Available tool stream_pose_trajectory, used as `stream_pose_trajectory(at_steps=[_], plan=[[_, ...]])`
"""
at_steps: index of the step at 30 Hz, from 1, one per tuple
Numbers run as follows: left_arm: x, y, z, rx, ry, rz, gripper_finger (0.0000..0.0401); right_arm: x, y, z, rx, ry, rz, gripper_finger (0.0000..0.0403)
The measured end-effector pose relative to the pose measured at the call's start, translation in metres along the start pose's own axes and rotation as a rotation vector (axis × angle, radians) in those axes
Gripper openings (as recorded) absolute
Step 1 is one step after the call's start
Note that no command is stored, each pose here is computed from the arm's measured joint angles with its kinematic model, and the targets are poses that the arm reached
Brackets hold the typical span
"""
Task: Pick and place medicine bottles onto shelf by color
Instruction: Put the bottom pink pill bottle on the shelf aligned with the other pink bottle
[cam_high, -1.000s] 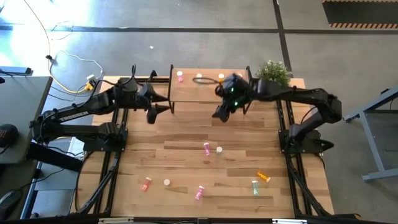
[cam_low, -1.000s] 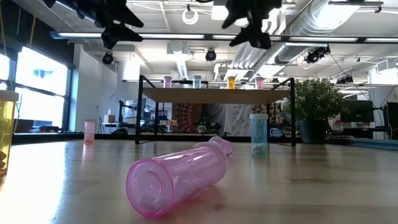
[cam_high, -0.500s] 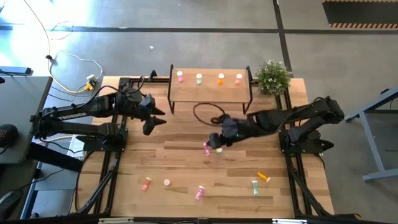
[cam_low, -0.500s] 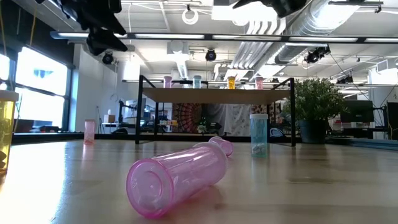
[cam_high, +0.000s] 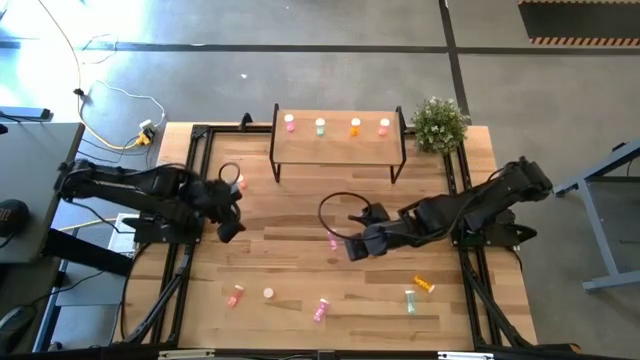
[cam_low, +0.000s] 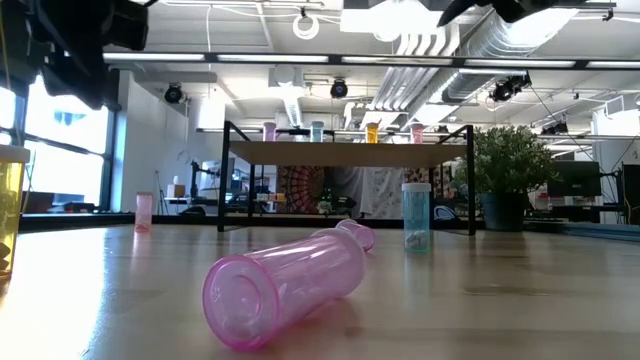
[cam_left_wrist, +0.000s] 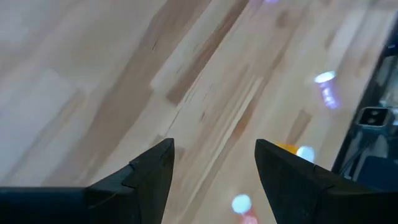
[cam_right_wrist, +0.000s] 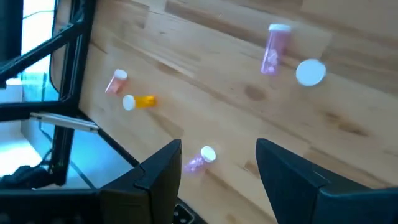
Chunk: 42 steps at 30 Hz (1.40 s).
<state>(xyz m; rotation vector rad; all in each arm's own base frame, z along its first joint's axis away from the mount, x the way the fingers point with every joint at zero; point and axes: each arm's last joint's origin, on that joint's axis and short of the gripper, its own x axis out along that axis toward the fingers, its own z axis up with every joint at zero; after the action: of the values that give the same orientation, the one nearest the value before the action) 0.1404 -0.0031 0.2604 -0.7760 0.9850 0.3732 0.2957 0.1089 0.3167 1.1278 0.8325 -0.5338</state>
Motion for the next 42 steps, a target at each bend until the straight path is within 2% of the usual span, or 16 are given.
stream_pose_trajectory(at_steps=[9, 18, 22, 27, 34, 42], plan=[[0.003, -0.023, -0.03, -0.121, 0.072, -0.025, 0.0214, -0.013, -0.007, 0.013, -0.17, 0.06, -0.009, 0.0197], [0.017, -0.048, -0.063, -0.191, 0.106, 0.026, 0.0213, -0.037, -0.014, 0.027, -0.264, 0.031, 0.023, 0.0197], [0.028, -0.056, -0.079, -0.205, 0.134, 0.086, 0.0213, -0.037, -0.017, 0.032, -0.301, 0.028, 0.0, 0.0197], [0.045, -0.065, -0.101, -0.278, 0.161, 0.174, 0.0213, -0.037, -0.021, 0.036, -0.337, 0.033, -0.029, 0.0197], [0.07, -0.084, -0.126, -0.348, 0.185, 0.157, 0.0213, -0.036, -0.025, 0.043, -0.379, 0.048, -0.054, 0.0197], [0.098, -0.094, -0.14, -0.4, 0.183, 0.174, 0.0213, -0.035, -0.027, 0.05, -0.405, 0.06, -0.055, 0.0197]])
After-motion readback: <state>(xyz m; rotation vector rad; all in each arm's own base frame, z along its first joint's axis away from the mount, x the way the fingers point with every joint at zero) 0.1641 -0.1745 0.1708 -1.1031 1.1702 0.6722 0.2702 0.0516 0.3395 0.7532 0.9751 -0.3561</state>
